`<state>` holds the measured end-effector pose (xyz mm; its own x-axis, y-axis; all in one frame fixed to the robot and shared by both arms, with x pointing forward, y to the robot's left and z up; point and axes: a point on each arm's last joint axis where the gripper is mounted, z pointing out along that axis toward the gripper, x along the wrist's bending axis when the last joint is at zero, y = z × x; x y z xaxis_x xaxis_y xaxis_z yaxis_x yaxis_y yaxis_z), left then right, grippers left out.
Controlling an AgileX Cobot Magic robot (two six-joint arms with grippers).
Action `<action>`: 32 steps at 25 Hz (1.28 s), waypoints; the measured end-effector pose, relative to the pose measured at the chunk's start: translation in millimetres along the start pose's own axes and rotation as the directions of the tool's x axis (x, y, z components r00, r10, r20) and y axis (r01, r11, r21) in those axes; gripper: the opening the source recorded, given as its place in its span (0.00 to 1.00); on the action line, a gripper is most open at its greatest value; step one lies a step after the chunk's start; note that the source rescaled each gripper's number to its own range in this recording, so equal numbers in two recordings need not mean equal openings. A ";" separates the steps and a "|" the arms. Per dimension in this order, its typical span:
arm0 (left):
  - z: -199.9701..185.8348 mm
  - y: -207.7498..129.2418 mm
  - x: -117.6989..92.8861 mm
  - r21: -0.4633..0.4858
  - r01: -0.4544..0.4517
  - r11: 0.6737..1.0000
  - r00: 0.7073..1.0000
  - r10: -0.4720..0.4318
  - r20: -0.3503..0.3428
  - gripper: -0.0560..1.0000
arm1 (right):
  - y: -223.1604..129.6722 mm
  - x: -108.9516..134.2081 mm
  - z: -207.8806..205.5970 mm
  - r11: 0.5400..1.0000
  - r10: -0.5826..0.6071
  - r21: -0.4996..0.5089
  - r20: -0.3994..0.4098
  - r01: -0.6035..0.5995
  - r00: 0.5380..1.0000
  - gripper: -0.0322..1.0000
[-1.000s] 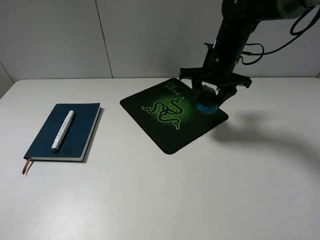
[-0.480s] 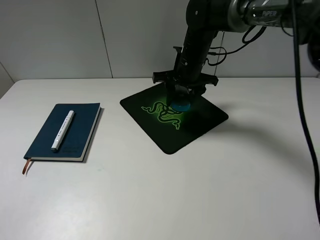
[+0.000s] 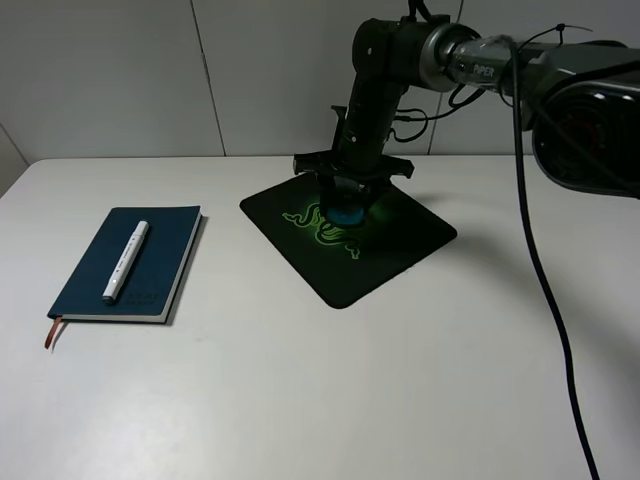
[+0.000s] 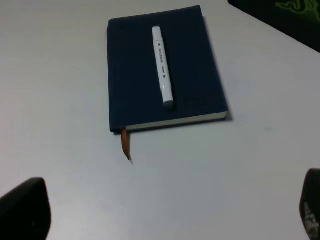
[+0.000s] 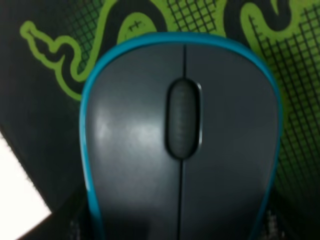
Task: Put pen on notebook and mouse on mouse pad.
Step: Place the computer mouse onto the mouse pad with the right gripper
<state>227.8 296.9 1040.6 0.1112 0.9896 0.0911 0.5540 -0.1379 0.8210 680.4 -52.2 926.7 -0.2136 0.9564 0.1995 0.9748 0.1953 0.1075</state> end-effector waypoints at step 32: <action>0.0 0.0 0.0 0.000 0.000 1.000 1.000 0.000 0.000 1.00 | 5.4 -5.5 23.0 0.999 -0.035 -0.032 0.025 0.036 0.999 0.63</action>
<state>227.8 296.9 1040.6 0.1112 0.9896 0.0911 0.5540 -0.1379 0.8210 688.4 -51.4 903.8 -0.2461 0.9541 0.1708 0.9640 0.2226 0.1454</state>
